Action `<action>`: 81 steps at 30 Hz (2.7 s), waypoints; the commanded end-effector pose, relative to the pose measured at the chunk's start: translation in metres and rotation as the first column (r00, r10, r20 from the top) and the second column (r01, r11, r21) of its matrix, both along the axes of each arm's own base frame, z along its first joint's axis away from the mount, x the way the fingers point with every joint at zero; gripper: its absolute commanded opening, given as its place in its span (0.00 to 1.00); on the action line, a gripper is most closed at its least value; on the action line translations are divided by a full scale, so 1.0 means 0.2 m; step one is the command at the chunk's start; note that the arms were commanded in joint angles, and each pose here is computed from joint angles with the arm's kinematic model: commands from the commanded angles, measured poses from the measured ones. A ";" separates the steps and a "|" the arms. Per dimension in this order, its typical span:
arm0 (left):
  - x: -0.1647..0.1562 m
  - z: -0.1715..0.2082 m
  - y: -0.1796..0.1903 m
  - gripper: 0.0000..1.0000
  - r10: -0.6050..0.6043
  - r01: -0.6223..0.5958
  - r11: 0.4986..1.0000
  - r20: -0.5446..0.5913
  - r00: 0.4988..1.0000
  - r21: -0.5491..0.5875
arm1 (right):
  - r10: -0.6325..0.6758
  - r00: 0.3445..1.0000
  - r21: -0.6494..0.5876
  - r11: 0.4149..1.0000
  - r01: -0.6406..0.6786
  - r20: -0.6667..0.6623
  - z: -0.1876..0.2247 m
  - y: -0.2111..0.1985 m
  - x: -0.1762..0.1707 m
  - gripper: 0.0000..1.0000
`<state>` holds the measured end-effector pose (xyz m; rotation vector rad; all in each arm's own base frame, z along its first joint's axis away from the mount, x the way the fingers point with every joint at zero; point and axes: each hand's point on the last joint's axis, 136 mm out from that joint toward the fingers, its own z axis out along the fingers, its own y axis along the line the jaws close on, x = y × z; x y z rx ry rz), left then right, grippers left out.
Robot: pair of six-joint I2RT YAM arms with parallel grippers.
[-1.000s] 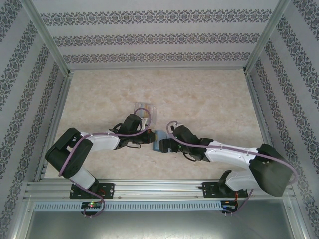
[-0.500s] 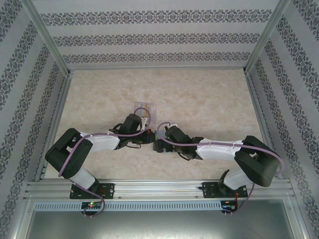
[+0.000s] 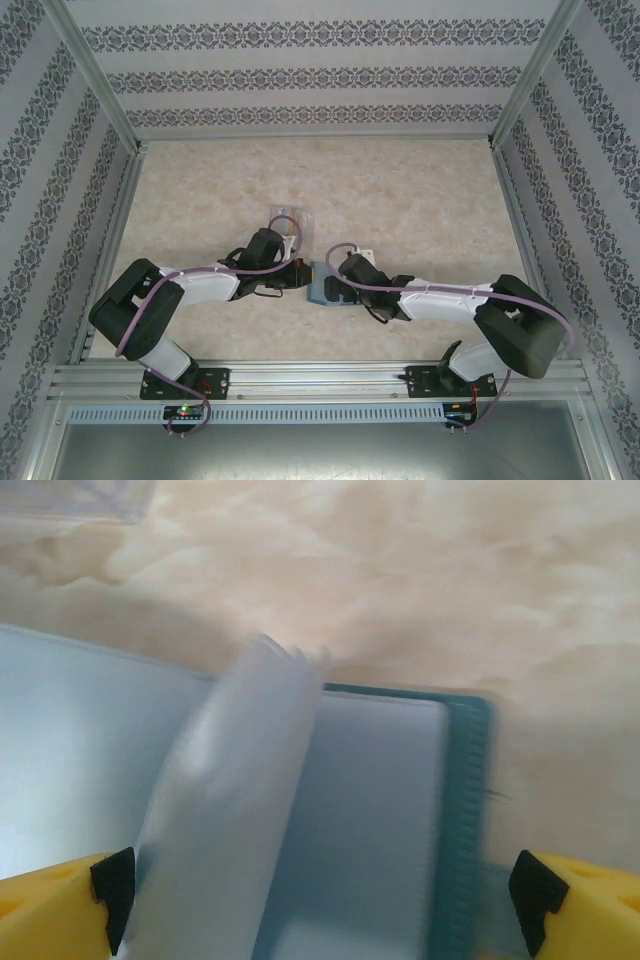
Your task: Put the credit cards into the card holder
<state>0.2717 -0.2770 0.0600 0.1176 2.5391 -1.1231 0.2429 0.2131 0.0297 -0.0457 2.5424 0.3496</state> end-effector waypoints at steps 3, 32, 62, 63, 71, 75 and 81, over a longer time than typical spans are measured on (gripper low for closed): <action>0.02 0.05 0.02 0.00 0.015 -0.015 1.000 0.029 0.999 -0.009 | -0.131 0.991 -0.006 0.991 0.131 -0.009 0.06 -0.20 -0.02 0.97; 0.01 0.07 0.02 0.00 0.015 -0.015 1.000 0.016 1.000 -0.015 | 0.176 0.984 0.155 0.972 -0.177 0.022 0.06 0.38 -0.05 0.96; 0.01 0.05 0.04 0.00 0.026 -0.026 1.000 0.017 1.000 0.013 | 0.018 0.993 0.267 0.962 -0.049 0.119 0.45 0.10 -0.04 0.90; 0.01 0.04 0.04 0.00 0.027 -0.027 1.000 0.016 1.000 0.011 | 0.044 0.993 0.289 0.954 -0.074 0.109 0.46 0.15 -0.04 0.90; 0.00 0.02 0.05 0.00 0.033 -0.033 0.999 0.010 0.999 0.028 | 0.091 0.996 0.337 0.937 -0.088 0.005 0.29 0.30 -0.03 0.68; -0.01 -0.02 0.09 0.00 0.041 -0.041 0.997 0.008 0.999 0.062 | 0.098 0.992 0.306 0.950 -0.069 -0.083 0.15 0.29 -0.02 0.35; -0.01 -0.07 0.13 0.43 0.056 -0.058 0.991 0.014 0.998 0.121 | 0.128 0.981 0.186 0.977 -0.100 -0.144 0.06 0.28 -0.03 0.27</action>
